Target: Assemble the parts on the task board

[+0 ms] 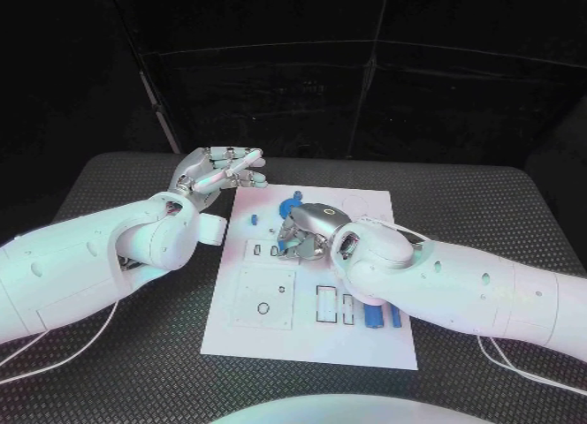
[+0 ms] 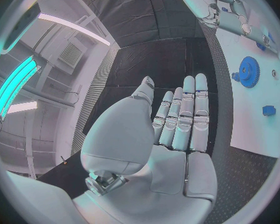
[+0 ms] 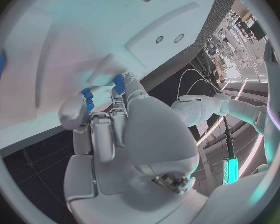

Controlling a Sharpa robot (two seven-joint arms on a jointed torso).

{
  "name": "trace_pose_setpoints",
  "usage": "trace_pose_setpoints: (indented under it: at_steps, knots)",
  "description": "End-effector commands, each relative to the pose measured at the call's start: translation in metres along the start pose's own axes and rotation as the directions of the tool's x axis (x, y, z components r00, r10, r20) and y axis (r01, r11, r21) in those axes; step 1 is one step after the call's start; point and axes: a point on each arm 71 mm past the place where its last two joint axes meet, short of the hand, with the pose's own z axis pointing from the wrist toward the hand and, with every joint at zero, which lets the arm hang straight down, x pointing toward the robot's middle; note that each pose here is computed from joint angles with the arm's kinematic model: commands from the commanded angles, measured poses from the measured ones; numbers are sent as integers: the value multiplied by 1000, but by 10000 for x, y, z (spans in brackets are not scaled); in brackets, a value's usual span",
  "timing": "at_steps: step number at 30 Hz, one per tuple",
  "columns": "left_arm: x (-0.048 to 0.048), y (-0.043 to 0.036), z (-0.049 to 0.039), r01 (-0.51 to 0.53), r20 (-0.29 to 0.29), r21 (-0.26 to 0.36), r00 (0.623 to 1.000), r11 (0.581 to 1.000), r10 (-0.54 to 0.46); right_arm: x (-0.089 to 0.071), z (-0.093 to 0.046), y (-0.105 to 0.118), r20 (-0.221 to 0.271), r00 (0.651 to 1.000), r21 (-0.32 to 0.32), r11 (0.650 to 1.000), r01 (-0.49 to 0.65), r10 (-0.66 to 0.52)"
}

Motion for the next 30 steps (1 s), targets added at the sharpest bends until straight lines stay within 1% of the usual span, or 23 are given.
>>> trace_pose_setpoints:
  at_steps: [1,17,24,30]
  knots:
    - [13,-14,4,2,-13,7,1000,1000,-2,32,-7,-22,-24,1000,0,1000,14,-14]
    - [10,-12,4,2,-14,5,1000,1000,-2,63,-19,-44,-65,997,9,999,48,-47]
    - [11,-13,3,3,-14,5,1000,1000,-3,65,-23,-48,-67,996,12,998,59,-58]
    - [5,-12,2,2,-13,5,1000,1000,-2,61,-23,-39,-59,996,13,998,66,-65]
